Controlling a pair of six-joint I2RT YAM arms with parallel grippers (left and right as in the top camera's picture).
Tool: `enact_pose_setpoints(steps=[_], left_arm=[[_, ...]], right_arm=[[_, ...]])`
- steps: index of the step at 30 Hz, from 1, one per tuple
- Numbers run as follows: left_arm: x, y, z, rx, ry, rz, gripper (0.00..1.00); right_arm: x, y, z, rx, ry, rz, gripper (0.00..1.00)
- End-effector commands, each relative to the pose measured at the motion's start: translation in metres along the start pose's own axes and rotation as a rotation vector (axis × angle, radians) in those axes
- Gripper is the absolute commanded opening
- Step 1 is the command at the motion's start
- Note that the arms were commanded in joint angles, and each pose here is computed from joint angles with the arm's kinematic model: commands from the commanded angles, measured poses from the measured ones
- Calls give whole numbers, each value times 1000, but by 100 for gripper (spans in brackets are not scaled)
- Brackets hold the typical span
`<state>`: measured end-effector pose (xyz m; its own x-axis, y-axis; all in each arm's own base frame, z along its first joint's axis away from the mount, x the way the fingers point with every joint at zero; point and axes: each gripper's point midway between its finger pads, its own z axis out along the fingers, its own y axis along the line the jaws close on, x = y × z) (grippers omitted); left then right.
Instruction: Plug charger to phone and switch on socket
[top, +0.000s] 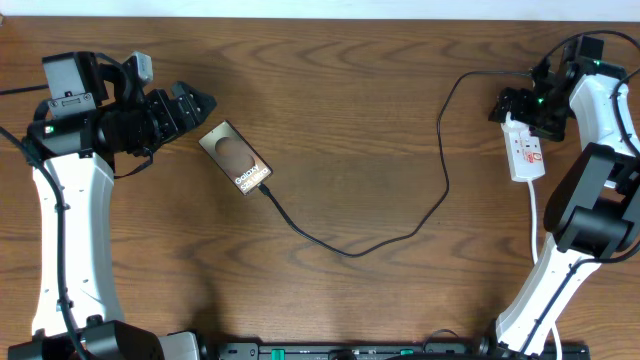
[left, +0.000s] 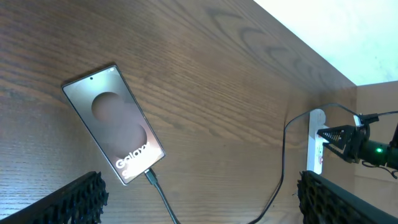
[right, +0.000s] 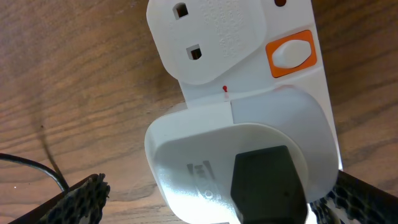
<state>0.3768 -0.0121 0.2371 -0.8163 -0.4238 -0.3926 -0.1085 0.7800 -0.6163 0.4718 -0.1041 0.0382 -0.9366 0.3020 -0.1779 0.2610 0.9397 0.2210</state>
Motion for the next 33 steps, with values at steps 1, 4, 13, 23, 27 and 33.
enact_pose_setpoints(steps=[1, 4, 13, 23, 27, 33], left_arm=[[-3, 2, 1, -13, -2, 12, 93], [-3, 2, 1, -13, -2, 12, 93], [-3, 2, 1, -13, -2, 12, 93], [-2, 3, 1, -13, -1, 11, 93], [-2, 3, 1, -14, 1, 10, 93], [-2, 3, 1, -14, 0, 10, 93]], right_arm=[[13, 42, 14, -135, 49, -13, 99], [16, 44, 17, -145, 57, -14, 99], [24, 53, 29, -173, 67, -16, 99], [21, 53, 28, -165, 56, -12, 99], [15, 45, 20, -149, 39, 0, 99], [4, 38, -1, -121, 17, 21, 99]])
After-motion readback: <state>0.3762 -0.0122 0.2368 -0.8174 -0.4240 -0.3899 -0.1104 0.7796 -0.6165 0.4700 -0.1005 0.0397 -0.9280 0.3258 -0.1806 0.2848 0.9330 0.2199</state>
